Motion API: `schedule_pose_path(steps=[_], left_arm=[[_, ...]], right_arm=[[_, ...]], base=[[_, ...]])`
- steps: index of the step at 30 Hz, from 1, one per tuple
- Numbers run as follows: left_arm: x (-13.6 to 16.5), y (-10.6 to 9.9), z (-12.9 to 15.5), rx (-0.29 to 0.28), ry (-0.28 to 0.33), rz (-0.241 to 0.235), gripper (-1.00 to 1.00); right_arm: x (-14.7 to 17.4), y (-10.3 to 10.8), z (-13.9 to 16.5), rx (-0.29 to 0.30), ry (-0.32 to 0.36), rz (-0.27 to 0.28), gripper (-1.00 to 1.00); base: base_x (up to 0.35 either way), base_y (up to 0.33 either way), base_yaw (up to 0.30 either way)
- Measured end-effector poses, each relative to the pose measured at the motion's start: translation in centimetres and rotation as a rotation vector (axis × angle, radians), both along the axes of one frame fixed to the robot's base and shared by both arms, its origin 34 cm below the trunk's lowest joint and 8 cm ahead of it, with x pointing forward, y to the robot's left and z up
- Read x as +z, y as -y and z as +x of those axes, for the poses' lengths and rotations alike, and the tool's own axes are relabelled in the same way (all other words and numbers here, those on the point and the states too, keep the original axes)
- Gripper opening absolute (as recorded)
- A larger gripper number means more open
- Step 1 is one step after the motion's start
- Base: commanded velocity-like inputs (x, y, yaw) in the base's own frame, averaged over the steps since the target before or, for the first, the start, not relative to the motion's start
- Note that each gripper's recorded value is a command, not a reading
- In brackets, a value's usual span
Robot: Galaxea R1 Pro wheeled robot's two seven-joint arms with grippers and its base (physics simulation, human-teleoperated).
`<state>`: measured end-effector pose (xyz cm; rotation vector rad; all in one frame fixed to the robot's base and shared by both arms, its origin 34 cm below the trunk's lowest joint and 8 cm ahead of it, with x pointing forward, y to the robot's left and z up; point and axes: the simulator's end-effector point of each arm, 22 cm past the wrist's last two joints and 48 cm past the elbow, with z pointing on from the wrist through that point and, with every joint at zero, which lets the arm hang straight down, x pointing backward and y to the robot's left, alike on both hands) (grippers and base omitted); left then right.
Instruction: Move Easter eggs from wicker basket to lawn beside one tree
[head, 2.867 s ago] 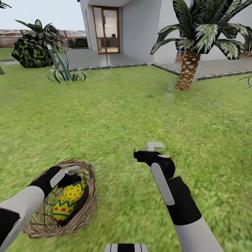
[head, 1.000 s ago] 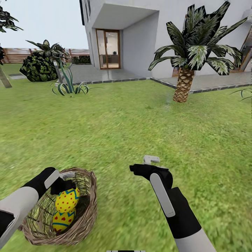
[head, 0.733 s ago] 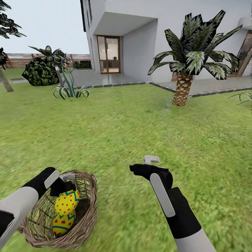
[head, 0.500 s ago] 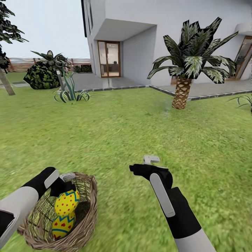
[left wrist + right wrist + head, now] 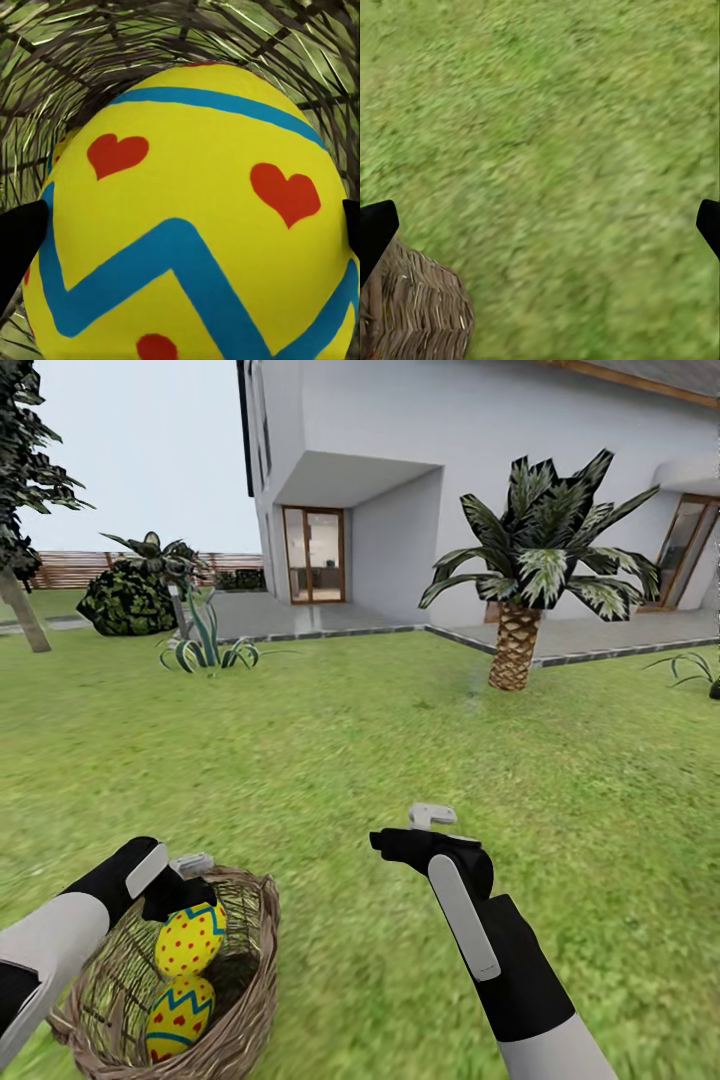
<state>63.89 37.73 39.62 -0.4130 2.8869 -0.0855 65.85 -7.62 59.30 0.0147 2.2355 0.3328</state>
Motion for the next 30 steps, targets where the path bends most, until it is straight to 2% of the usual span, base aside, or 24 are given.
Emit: schedule_pose_path(steps=[8,24,30], left_arm=[[2.2,-1.3,0.3,0.014,0.038,0.012,-1.0],[6.1,-1.4,0.8,0.01,0.104,0.02,-1.0],[7.5,-1.4,1.2,0.008,0.105,0.021,-1.0]], right_arm=[[2.0,0.0,-0.3,0.0,0.032,0.0,1.0],[5.9,0.0,-1.1,0.001,0.097,0.001,1.0],[7.2,-0.1,-0.7,0.002,0.096,0.002,1.0]], base=[[0.0,0.0,0.0],[0.0,0.0,0.0],[0.0,0.0,0.0]])
